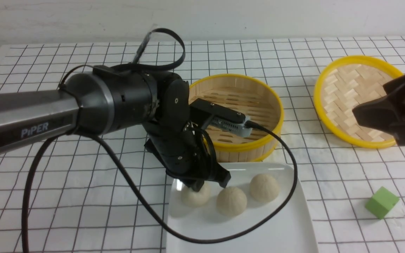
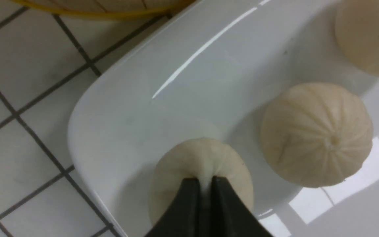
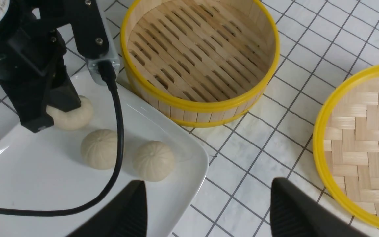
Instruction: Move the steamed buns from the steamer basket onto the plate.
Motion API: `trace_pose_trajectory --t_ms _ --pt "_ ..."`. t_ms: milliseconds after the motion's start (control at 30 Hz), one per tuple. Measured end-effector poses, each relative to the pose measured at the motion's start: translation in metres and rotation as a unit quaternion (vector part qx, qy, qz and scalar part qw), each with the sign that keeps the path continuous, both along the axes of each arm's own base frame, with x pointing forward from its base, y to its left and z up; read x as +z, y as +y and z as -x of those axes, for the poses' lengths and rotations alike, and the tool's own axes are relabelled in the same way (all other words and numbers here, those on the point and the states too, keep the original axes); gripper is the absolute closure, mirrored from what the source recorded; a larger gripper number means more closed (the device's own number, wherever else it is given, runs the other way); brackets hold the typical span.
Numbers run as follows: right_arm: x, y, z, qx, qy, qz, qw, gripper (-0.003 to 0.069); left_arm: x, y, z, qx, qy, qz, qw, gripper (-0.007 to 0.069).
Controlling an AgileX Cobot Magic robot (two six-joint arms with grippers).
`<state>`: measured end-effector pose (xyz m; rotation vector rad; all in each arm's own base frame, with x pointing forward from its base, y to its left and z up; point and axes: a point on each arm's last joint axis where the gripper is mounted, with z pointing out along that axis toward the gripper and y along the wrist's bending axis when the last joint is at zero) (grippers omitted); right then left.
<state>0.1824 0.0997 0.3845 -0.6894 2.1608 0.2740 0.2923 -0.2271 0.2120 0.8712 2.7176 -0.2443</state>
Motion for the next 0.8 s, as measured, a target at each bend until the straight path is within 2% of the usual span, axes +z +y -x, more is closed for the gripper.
trace_pose_trajectory --t_ms 233,267,400,633,733,800 --pt "0.000 0.000 0.000 0.003 0.000 -0.001 1.000 0.0165 0.000 0.000 -0.001 0.000 -0.003 0.001 1.000 0.0433" --pt "0.000 0.000 0.000 0.003 0.000 -0.001 1.000 0.0165 0.000 0.000 -0.001 0.000 -0.004 0.001 1.000 0.0393" --pt "0.000 0.000 0.000 0.003 0.000 -0.001 1.000 0.0165 0.000 0.000 -0.001 0.000 -0.004 0.001 1.000 0.0335" --pt "0.000 0.001 0.000 0.003 0.000 -0.002 1.000 0.0165 0.009 -0.001 -0.002 0.000 -0.012 0.008 1.000 0.0319" --pt "0.001 0.001 0.000 0.002 -0.005 -0.006 1.000 0.0165 0.031 -0.002 -0.005 -0.002 -0.043 0.024 0.999 0.0319" --pt "0.003 0.001 -0.001 0.001 -0.016 -0.013 1.000 0.0165 0.065 -0.003 -0.010 -0.007 -0.097 0.044 0.994 0.0319"
